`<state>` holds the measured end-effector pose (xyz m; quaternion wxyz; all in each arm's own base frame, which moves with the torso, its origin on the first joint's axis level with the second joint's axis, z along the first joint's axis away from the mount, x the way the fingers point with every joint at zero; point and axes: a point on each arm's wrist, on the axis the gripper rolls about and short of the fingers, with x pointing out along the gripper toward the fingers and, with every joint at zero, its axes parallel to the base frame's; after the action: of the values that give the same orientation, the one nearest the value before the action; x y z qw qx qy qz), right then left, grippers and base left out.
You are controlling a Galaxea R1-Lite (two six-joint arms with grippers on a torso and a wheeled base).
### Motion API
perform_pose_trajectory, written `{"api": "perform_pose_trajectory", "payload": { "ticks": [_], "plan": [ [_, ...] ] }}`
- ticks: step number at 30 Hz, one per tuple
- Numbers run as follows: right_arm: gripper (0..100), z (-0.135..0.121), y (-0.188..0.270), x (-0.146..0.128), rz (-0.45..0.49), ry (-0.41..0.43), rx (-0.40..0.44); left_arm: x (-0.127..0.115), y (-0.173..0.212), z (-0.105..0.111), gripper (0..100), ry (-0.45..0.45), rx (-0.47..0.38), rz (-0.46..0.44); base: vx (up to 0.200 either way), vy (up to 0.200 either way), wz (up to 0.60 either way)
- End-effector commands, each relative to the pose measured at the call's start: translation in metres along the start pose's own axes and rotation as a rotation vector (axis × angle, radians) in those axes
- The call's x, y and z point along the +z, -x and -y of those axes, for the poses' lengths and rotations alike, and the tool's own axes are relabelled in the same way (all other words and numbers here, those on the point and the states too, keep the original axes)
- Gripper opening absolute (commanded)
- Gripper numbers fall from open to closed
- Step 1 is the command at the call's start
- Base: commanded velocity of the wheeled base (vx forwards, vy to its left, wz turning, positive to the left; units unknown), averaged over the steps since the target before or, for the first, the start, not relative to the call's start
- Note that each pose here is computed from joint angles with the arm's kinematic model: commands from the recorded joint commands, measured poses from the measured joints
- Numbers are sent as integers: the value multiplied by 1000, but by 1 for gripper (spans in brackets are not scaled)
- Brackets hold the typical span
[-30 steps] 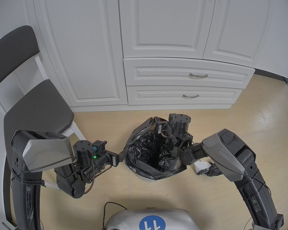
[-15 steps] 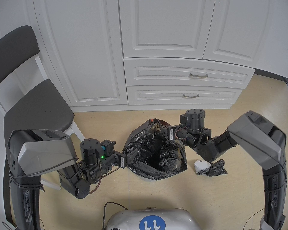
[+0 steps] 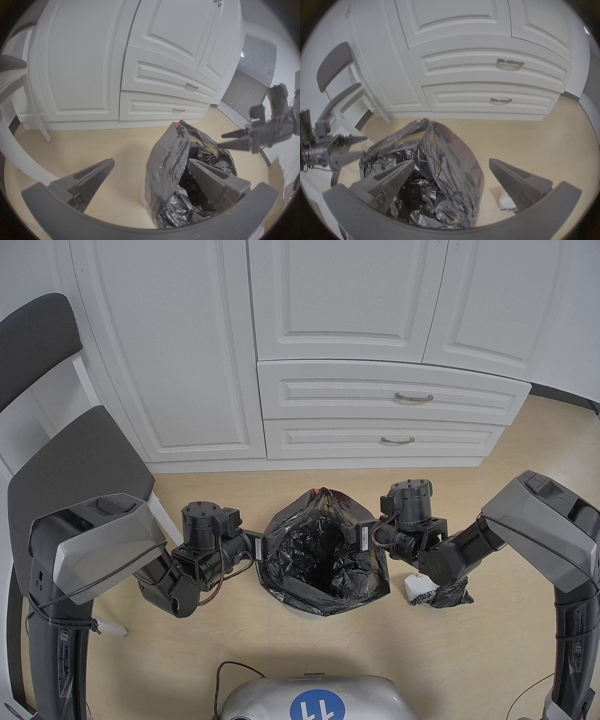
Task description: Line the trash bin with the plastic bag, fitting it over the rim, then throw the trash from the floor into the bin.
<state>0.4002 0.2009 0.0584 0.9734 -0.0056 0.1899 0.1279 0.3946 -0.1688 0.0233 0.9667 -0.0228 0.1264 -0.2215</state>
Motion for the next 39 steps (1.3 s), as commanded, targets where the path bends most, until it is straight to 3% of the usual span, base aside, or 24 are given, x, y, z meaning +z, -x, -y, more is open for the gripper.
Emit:
{"api": "perform_pose_trajectory", "payload": {
  "ticks": [1,3,23,28,32,39],
  "plan": [
    [100,-5,-5,-23,-61,26,-1,-3,-7,-5,100,3,10,-5,0,0,0],
    [100,-7,-12,-33,-68,59,-16,-5,-10,-5,100,6,9,-8,0,0,0],
    [100,43,-38,-13,10,34,-194,-18,-10,0,100,-1,-17,-3,0,0,0],
    [100,39,-37,-10,23,26,-184,-21,-7,2,100,-6,-47,6,0,0,0],
    [100,34,-38,-10,42,24,-173,-27,-1,4,100,-7,-146,30,0,0,0],
    [100,32,-40,-12,41,24,-170,-34,-9,-5,100,-1,-129,17,0,0,0]
  ]
}}
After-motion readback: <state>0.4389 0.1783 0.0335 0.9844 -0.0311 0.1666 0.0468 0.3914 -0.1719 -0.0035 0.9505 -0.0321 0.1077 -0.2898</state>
